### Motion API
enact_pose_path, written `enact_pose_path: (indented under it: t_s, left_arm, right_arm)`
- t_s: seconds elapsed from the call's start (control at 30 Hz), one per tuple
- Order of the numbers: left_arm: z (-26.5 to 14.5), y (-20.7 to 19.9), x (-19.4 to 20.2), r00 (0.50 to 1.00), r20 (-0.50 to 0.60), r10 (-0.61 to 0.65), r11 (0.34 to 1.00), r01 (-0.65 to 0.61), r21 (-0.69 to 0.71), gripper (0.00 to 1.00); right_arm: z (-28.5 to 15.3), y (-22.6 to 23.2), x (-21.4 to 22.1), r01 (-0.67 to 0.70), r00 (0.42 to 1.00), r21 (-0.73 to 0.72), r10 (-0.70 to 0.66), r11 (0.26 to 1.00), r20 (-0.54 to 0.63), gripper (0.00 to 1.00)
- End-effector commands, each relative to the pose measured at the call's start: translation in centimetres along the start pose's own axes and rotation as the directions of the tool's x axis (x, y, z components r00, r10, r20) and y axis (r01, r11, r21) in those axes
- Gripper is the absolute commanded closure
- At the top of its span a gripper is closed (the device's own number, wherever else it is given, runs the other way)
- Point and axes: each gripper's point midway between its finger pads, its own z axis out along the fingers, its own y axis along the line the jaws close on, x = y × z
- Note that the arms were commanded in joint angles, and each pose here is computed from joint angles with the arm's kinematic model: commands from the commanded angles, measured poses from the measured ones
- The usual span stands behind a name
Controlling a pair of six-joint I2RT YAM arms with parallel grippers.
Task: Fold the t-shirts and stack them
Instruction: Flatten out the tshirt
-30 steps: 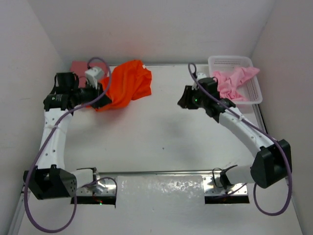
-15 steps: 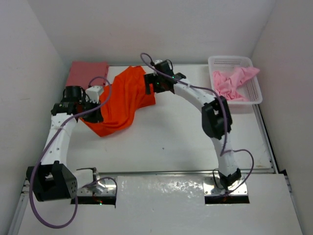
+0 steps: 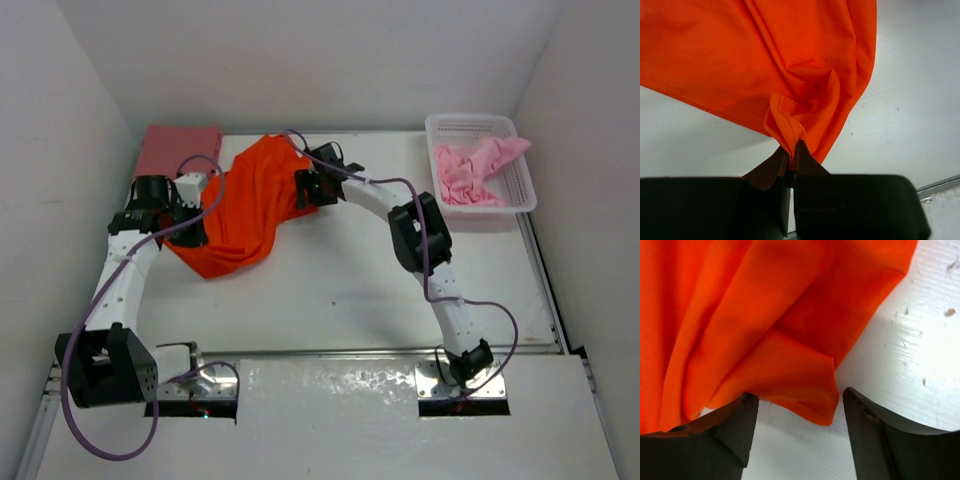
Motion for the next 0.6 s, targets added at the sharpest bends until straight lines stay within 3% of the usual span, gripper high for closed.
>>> enact_pose_path:
  t_s: [0.0,0.1,0.17,0.27,0.37,0.43,0.47,0.5,0.53,0.57]
  left_arm:
    - [-0.5,0.7,-1.8,0.998,0.063,0.01,0.999,-0.008,-0.034,1.0]
    - [-0.6,0.9,-2.1,0.997,0.071,0.013,0.999,-0.01,-0.046,1.0]
    - [-0.5,0.9,-2.2,0.997,0.073,0.01,0.999,-0.007,-0.044,1.0]
    - [-0.5,1.0,-2.4,0.997,0.08,0.009,0.999,-0.005,-0.046,1.0]
    - [-0.6,1.5,-2.7,0.996,0.087,0.016,0.997,-0.01,-0.073,1.0]
    - [-0.6,2.0,-2.8,0.996,0.085,0.028,0.995,-0.019,-0.102,1.0]
    - [-0.7,2.2,-2.7,0.997,0.077,0.032,0.994,-0.023,-0.111,1.0]
    - [-1.0,2.2,-2.6,0.997,0.061,0.053,0.993,-0.046,-0.111,1.0]
    - [-1.1,2.2,-2.4,0.997,0.047,0.061,0.993,-0.056,-0.105,1.0]
    - [-1.5,1.9,-1.8,0.995,0.008,0.098,0.992,-0.097,-0.086,1.0]
  right_arm:
    - [2.0,0.4,2.2,-0.057,0.997,-0.038,0.056,0.998,-0.048,0.37]
    - [2.0,0.3,2.5,-0.065,0.997,-0.039,0.063,0.997,-0.033,0.47]
    - [2.0,0.4,1.9,-0.064,0.998,-0.048,0.064,0.997,-0.005,0.64]
    - [2.2,-0.1,1.1,-0.081,0.996,-0.033,0.081,0.996,0.026,1.0]
    - [1.0,-1.0,0.4,-0.086,0.994,-0.018,0.087,0.996,0.064,1.0]
    - [-3.0,-1.4,-2.3,-0.093,0.986,-0.014,0.094,0.996,0.14,1.0]
    - [-3.9,-2.7,0.0,-0.099,0.99,0.009,0.098,0.995,0.1,1.0]
    - [-8.5,-2.3,-2.2,-0.091,0.98,-0.018,0.092,0.996,0.175,1.0]
    - [-9.4,-3.6,2.0,-0.063,0.991,0.0,0.062,0.998,0.114,1.0]
    - [-14.8,-2.5,0.1,-0.028,0.977,-0.027,0.033,0.999,0.209,1.0]
